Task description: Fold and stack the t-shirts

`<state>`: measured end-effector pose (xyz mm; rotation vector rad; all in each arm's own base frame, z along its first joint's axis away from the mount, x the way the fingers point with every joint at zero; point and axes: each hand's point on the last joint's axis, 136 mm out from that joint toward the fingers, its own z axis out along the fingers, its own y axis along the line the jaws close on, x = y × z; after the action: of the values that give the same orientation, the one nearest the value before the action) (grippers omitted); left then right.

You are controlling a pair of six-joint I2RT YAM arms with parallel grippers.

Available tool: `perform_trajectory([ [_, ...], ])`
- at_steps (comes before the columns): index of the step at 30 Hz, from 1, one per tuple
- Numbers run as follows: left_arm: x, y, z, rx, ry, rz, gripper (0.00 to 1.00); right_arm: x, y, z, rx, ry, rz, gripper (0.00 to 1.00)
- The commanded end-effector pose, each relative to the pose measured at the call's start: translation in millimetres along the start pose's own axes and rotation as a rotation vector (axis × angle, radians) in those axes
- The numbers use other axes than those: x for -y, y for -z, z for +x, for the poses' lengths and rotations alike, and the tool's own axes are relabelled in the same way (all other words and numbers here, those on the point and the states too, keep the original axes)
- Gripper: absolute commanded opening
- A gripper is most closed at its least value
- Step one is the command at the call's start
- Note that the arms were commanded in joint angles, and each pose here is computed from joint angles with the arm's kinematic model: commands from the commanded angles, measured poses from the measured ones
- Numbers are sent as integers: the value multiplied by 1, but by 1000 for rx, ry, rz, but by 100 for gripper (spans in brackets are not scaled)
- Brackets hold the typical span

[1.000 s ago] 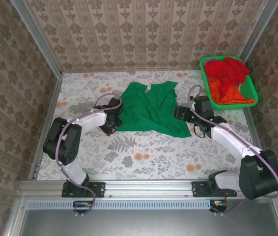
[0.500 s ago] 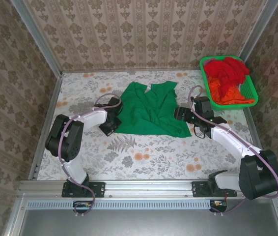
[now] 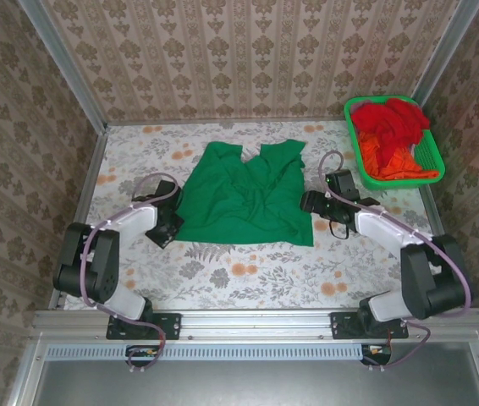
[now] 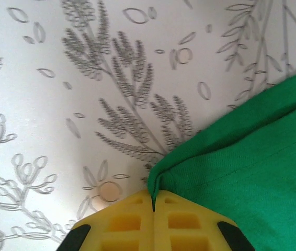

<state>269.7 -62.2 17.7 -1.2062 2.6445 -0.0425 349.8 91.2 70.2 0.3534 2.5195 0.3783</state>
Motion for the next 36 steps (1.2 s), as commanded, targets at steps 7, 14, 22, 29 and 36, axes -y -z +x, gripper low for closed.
perform_trajectory([
  [7, -15, -2, 2, 0, -17, -40, 0, -12, -39, -10, -83, 34, -12, 63],
  [14, -24, -2, 4, 13, -5, -43, 0, -13, -66, -17, -126, 67, 7, 41],
  [22, -26, -1, 3, 18, -3, -39, 0, -26, -25, -47, 16, 107, -28, 0],
  [29, -21, 2, -2, 33, -6, -24, 0, -36, 18, -43, 76, 159, -113, 0],
  [36, -17, 0, -4, 30, -15, -17, 0, -32, -4, -38, -32, 175, -61, 54],
])
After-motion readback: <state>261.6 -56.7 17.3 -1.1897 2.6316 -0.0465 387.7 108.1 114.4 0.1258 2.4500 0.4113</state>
